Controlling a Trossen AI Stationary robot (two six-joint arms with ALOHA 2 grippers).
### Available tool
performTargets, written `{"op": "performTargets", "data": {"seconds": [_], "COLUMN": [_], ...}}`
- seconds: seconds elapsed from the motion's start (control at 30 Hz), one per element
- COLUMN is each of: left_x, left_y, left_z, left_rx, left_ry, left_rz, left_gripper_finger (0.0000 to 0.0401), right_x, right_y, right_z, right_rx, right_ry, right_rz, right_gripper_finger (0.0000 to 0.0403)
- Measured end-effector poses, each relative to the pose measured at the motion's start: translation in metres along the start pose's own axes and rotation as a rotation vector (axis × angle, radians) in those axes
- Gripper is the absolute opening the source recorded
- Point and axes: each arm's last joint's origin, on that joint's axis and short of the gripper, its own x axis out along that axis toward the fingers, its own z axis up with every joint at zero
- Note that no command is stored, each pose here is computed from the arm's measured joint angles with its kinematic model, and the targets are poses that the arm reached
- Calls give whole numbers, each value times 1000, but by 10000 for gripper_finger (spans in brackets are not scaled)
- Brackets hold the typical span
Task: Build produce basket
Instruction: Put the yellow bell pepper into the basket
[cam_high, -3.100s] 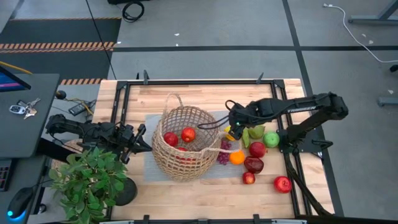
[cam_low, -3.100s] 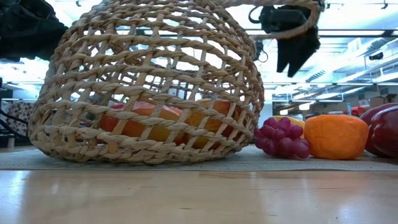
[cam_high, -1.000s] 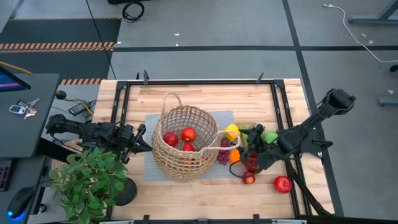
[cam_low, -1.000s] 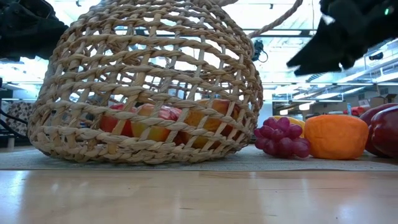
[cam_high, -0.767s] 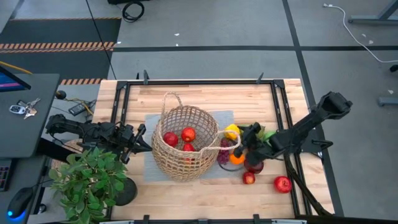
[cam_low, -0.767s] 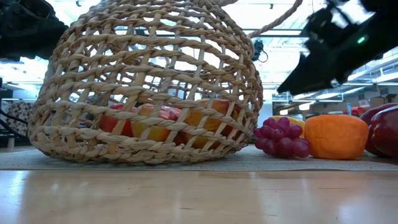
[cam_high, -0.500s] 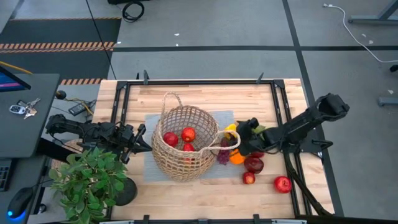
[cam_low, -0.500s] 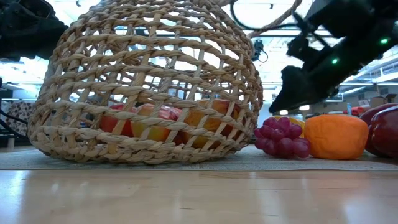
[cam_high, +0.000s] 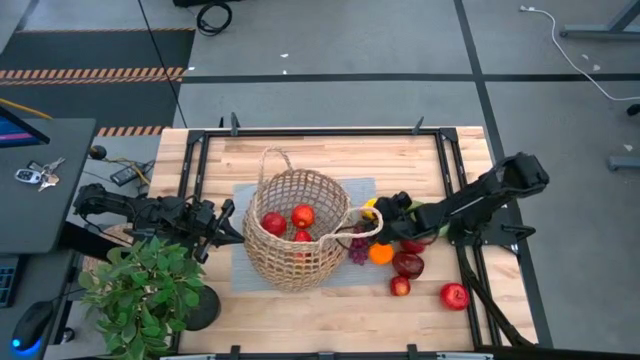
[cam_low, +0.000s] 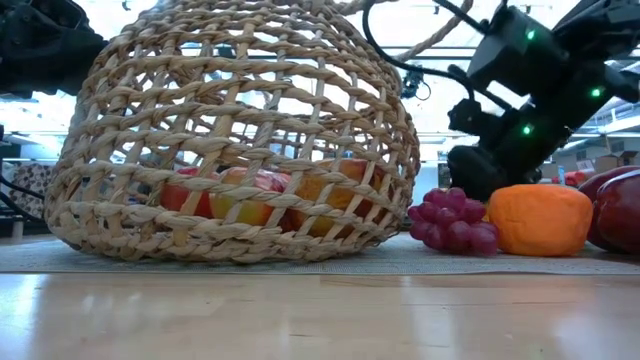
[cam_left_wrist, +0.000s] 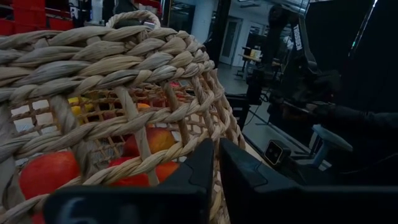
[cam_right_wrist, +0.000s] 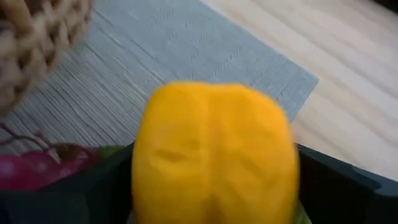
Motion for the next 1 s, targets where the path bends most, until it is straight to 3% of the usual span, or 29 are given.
{"op": "performTargets", "data": {"seconds": [0.33,0.83,1.0], "left_x": [0,0,0], "left_y": [0,0,0], "left_z": [0,0,0], "left_rx": [0,0,0], "left_ry": [0,0,0], "left_rz": [0,0,0], "left_gripper_finger": [35,34,34], "right_x": [-1,-79,-110], "right_y": [-2,-32,-35], "right_z": [1,72,96], "right_rx": [12,89,103], "right_ry": [2,-149,-217], "right_rz": [-3,26,188], "right_gripper_finger": [302,314,314]}}
